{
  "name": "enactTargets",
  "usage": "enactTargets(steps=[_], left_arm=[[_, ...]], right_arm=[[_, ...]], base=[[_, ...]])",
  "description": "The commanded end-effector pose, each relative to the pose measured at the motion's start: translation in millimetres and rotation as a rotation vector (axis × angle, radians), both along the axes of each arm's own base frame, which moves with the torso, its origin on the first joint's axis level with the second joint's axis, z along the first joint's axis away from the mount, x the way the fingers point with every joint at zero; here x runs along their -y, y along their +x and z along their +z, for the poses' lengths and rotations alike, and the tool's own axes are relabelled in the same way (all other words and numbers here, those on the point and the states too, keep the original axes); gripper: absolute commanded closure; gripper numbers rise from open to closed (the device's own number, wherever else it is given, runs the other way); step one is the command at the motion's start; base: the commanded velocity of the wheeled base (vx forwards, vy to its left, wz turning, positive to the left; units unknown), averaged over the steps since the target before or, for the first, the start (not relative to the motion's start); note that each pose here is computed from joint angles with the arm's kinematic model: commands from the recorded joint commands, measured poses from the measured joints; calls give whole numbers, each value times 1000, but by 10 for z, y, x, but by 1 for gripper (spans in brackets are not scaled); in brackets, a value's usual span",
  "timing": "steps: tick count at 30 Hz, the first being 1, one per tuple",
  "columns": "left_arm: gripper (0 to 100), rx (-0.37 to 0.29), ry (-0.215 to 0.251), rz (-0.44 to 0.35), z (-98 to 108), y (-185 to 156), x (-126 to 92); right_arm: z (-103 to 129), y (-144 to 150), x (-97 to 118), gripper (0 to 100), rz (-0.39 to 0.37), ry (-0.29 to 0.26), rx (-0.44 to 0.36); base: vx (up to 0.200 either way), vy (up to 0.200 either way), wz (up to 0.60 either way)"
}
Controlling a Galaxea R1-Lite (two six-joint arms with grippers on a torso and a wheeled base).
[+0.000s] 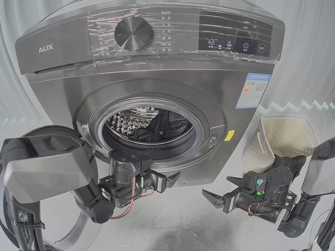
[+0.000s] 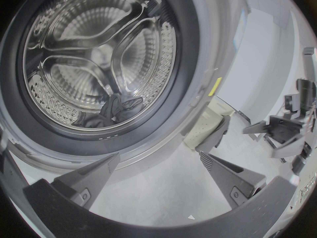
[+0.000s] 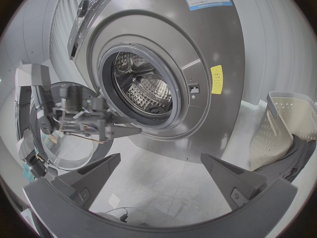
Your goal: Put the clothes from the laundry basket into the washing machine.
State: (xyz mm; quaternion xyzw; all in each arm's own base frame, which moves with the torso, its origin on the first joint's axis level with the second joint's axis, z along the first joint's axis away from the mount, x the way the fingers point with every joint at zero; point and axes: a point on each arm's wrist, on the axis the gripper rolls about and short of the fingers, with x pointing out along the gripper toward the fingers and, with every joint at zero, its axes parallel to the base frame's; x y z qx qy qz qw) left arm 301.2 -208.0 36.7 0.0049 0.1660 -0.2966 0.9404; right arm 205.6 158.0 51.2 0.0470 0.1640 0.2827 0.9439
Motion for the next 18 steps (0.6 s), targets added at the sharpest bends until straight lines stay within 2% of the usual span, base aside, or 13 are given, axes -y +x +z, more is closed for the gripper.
enactTargets(steps=[1, 4, 7, 12, 13, 14, 16, 18], left_arm=[[0, 70, -60, -74, 494, -542, -91], [0, 81, -74, -84, 605, -688, -166], [0, 100, -110, -81, 770, -818, -262], [0, 116, -192, -68, 983, -1000, -413], [0, 124, -236, -55, 1077, -1072, -474], [0, 129, -258, -50, 1132, -1112, -513], [0, 134, -272, -42, 1174, -1143, -545], [0, 157, -286, -5, 1325, -1277, -702]], right_arm=[[26, -46, 30, 0, 2, 1, 0], [38, -48, 31, 0, 2, 4, 3], [85, -63, 48, 0, 0, 13, 15], [211, -119, 101, 0, -2, 35, 51], [277, -148, 123, 0, -3, 48, 71], [309, -174, 139, 0, -1, 54, 81], [335, -202, 156, 0, 1, 57, 87], [367, -244, 193, 0, -1, 63, 93]], base=[[0, 0, 0], [0, 0, 0], [0, 0, 0], [0, 0, 0], [0, 0, 0], [0, 0, 0], [0, 0, 0], [0, 0, 0]])
